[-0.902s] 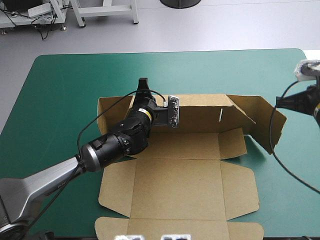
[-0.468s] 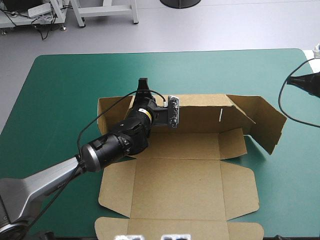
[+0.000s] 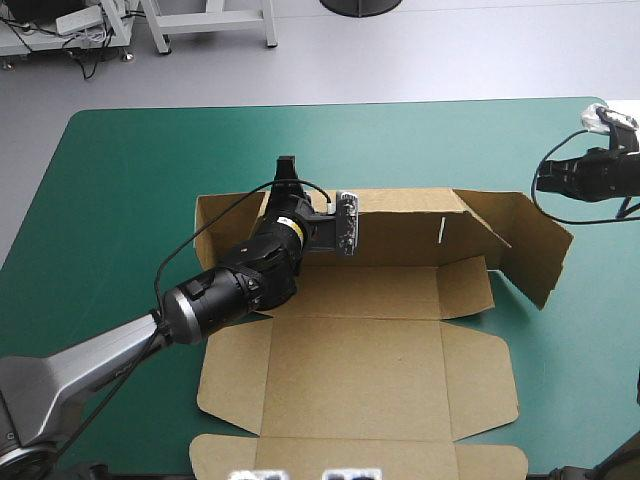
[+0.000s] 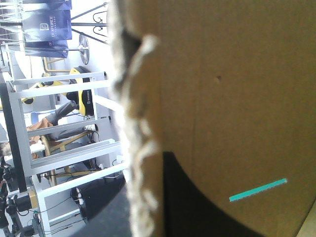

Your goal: Fold the box

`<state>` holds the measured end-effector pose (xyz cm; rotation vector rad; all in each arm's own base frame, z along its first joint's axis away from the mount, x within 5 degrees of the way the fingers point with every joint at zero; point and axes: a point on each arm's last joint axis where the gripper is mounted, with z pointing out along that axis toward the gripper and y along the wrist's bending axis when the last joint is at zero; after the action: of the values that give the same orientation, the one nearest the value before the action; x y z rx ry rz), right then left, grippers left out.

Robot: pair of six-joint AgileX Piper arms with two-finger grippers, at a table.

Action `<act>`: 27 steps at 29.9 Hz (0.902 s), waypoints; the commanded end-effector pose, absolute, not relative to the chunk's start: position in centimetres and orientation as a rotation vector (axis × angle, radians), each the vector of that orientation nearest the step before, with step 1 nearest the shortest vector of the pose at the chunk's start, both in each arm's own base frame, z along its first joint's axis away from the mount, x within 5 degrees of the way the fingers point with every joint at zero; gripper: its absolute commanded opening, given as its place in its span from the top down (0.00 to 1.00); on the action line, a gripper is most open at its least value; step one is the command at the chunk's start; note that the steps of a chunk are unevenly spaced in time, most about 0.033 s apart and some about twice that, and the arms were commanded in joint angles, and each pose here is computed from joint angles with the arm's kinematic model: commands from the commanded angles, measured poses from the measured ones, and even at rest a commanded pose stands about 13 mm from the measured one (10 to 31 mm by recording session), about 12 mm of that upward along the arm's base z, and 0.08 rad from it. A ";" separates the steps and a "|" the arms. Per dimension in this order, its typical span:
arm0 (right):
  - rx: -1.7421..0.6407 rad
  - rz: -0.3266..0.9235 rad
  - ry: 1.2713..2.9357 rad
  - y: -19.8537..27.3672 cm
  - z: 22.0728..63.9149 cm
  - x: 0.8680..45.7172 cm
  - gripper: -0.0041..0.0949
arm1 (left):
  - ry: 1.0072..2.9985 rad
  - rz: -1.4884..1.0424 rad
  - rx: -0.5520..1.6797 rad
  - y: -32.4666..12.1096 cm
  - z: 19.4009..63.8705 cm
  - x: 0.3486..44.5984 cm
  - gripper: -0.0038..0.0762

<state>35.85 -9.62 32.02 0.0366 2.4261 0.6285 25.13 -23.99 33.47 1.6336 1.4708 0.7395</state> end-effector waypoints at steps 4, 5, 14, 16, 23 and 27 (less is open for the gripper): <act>-0.082 0.791 2.301 -8.7 33.4 36.3 0.98 | 1.412 0.712 1.548 -23.8 35.5 24.6 0.96; -0.099 0.812 2.296 -8.6 33.3 36.3 0.98 | 1.401 0.712 1.548 -23.9 35.3 24.6 0.96; -0.189 0.849 2.298 -8.3 33.3 35.9 0.98 | 1.395 0.740 1.545 -23.5 32.5 24.5 0.96; -0.188 0.847 2.297 -8.3 33.3 36.0 0.98 | 1.394 0.750 1.569 -23.3 31.6 24.3 0.96; -0.176 0.864 2.312 -8.1 32.9 35.9 0.98 | 1.402 0.758 1.521 -23.1 31.4 24.4 0.96; -0.171 0.883 2.341 -7.8 31.8 35.2 0.98 | 1.378 0.777 1.513 -23.2 31.6 24.5 0.96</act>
<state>36.46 -8.73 29.61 -0.1236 2.4042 0.8355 24.92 -23.34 30.36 1.5720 1.3709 0.8024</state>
